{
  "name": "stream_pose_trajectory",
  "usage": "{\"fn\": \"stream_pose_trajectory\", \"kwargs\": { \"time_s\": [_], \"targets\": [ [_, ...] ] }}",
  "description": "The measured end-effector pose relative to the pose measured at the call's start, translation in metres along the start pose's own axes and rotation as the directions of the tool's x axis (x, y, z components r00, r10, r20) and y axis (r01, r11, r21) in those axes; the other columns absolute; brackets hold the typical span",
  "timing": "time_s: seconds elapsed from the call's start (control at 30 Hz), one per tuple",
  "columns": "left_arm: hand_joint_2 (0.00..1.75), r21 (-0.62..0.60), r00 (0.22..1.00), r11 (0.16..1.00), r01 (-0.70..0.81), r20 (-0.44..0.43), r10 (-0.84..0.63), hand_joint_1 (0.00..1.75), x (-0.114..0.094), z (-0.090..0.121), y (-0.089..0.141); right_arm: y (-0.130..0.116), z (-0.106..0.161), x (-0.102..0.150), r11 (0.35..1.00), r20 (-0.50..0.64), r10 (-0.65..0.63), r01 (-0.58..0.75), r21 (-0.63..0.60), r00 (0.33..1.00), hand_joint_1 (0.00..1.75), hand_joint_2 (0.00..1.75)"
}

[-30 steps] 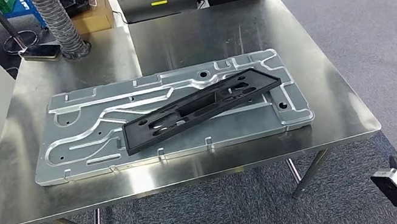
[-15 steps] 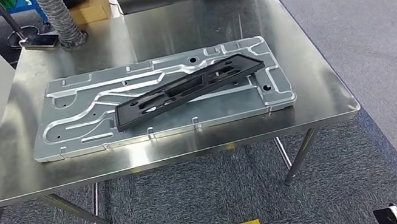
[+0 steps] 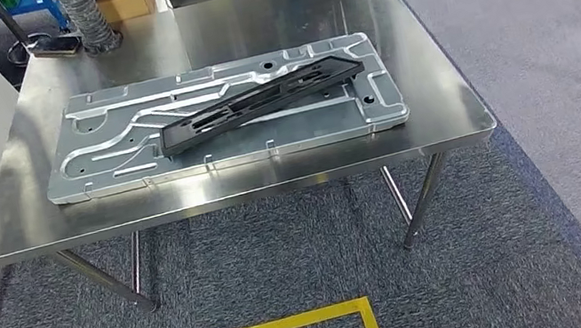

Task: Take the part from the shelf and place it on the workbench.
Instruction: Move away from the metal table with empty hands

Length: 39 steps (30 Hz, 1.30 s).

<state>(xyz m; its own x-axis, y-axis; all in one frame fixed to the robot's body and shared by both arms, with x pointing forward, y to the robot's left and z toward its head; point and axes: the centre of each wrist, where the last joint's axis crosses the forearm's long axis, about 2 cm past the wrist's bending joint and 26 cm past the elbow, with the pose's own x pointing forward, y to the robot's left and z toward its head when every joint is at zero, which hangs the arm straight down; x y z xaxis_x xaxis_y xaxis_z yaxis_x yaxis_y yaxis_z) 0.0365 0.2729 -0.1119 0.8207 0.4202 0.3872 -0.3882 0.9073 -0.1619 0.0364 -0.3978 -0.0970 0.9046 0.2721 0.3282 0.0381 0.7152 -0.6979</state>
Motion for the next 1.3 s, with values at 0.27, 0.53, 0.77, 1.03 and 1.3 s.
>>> {"fn": "stream_pose_trajectory", "kwargs": {
  "time_s": [0.27, 0.53, 0.77, 1.03, 1.3],
  "targets": [
    [0.0, -0.03, 0.999, 0.998, 0.046, -0.02, -0.047, 0.0, -0.002, 0.001, -0.001, 0.034, 0.022, 0.0, 0.958, -0.311, -0.091, 0.168, 0.23, 0.946, 0.0, 0.0],
    [0.0, -0.04, 0.998, 0.998, 0.058, -0.007, -0.059, 0.0, 0.006, -0.002, 0.001, 0.067, 0.045, 0.011, 0.896, -0.32, -0.048, 0.182, 0.405, 0.946, 0.0, 0.0],
    [0.0, -0.039, 0.998, 0.997, 0.064, 0.006, -0.064, 0.0, 0.005, -0.001, 0.002, 0.07, 0.046, 0.014, 0.882, -0.288, -0.036, 0.166, 0.441, 0.957, 0.0, 0.0],
    [0.0, -0.038, 0.998, 0.997, 0.064, 0.015, -0.063, 0.0, 0.006, -0.002, 0.002, 0.07, 0.044, 0.02, 0.88, -0.271, -0.036, 0.159, 0.447, 0.962, 0.0, 0.0],
    [0.0, -0.035, 0.998, 0.997, 0.064, 0.02, -0.063, 0.0, 0.004, -0.001, 0.004, 0.074, 0.047, 0.021, 0.868, -0.28, -0.02, 0.155, 0.471, 0.96, 0.0, 0.0]
  ]
}}
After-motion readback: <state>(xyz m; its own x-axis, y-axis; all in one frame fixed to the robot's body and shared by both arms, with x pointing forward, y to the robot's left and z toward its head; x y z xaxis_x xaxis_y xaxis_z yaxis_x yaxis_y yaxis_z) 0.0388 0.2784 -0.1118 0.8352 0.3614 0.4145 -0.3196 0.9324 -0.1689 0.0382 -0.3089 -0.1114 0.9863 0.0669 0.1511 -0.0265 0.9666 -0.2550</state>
